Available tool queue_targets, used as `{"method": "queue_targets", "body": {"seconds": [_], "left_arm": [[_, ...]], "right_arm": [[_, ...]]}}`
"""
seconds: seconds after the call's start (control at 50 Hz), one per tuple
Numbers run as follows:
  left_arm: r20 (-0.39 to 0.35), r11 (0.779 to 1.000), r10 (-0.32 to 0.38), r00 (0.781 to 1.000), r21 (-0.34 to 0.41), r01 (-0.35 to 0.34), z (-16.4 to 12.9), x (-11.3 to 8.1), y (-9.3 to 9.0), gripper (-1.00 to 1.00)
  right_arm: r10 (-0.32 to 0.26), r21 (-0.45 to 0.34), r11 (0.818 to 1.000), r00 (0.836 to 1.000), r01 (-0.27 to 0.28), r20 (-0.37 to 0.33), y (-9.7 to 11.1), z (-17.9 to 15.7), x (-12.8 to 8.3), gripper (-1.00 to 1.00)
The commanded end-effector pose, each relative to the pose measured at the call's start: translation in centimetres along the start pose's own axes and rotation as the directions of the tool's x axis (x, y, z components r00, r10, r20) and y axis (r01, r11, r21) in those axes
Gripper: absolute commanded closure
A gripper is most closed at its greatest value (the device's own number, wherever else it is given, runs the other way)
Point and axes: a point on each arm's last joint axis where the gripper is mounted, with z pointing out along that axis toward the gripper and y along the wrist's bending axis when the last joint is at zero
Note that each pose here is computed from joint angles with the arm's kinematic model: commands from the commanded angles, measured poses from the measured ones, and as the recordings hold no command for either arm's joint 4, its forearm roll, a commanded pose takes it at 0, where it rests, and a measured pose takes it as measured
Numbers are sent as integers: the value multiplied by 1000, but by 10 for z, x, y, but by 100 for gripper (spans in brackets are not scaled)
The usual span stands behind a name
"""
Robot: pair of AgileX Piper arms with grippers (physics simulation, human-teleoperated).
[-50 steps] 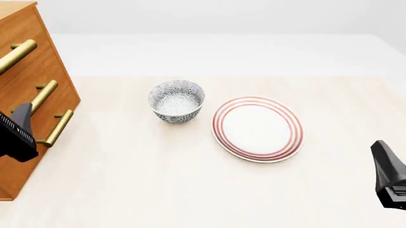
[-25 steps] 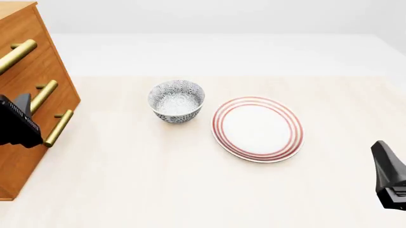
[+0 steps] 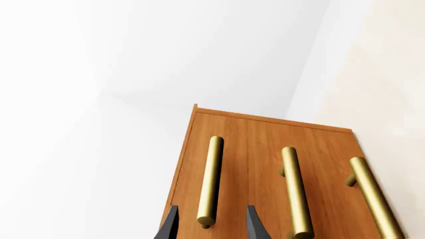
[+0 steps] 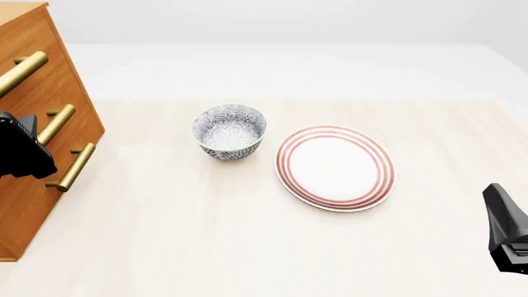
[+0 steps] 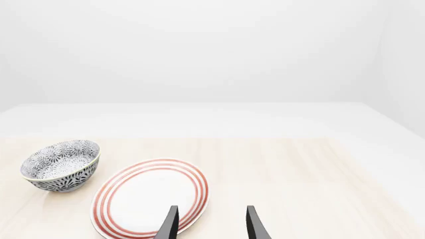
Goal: Open the top drawer of the cabinet.
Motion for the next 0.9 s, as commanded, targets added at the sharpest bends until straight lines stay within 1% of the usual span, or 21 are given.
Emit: {"method": "queue_targets", "body": {"seconds": [0.02, 0.18, 0.2, 0.38, 0.42, 0.46, 0.48, 0.5, 0.52, 0.56, 0.68, 0.84, 0.86, 0.9], "left_arm": [[-24, 1000, 2, 1000, -2, -2, 12, 5, -1, -100], [-40, 1000, 11, 999, -15, -11, 20, 9, -2, -100], [-47, 1000, 1, 999, -13, -2, 21, 11, 0, -100], [-76, 1000, 10, 997, 0, -10, 27, 18, -3, -100], [-86, 1000, -5, 996, 6, 5, 28, 20, -1, -100], [-95, 1000, 26, 995, 0, -26, 30, 23, -6, -100], [-94, 1000, -5, 996, 12, 6, 31, 22, -2, -100], [-97, 1000, 19, 995, 6, -19, 32, 24, -5, -100], [-101, 1000, 26, 995, 7, -25, 32, 25, -6, -100], [-98, 1000, 15, 995, 12, -14, 34, 24, -5, -100], [-109, 999, 33, 993, 18, -31, 40, 28, -8, -100], [-112, 1000, 31, 993, 7, -30, 42, 28, -4, -100], [-112, 999, 33, 993, 0, -34, 41, 28, -3, 100], [-111, 999, 40, 993, -3, -40, 40, 28, -3, 100]], "right_arm": [[-1, 0, 1000, 1000, 1, 0, 0, 0, 0, -100], [-1, 0, 1000, 1000, 1, 0, 0, 0, 0, -100], [-1, 0, 1000, 1000, 1, 0, 0, 0, 0, -100], [-1, 0, 1000, 1000, 1, 0, 0, 0, 0, -100], [-1, 0, 1000, 1000, 1, 0, 0, 0, 0, -100], [-1, 0, 1000, 1000, 1, 0, 0, 0, 0, -100], [-1, 0, 1000, 1000, 1, 0, 0, 0, 0, -100], [-1, 0, 1000, 1000, 1, 0, 0, 0, 0, -100], [-1, 0, 1000, 1000, 1, 0, 0, 0, 0, -100], [-1, 0, 1000, 1000, 1, 0, 0, 0, 0, -100], [-1, 0, 1000, 1000, 1, 0, 0, 0, 0, -100], [-1, 0, 1000, 1000, 1, 0, 0, 0, 0, -100], [-1, 0, 1000, 1000, 1, 0, 0, 0, 0, -100], [-1, 0, 1000, 1000, 1, 0, 0, 0, 0, -100]]}}
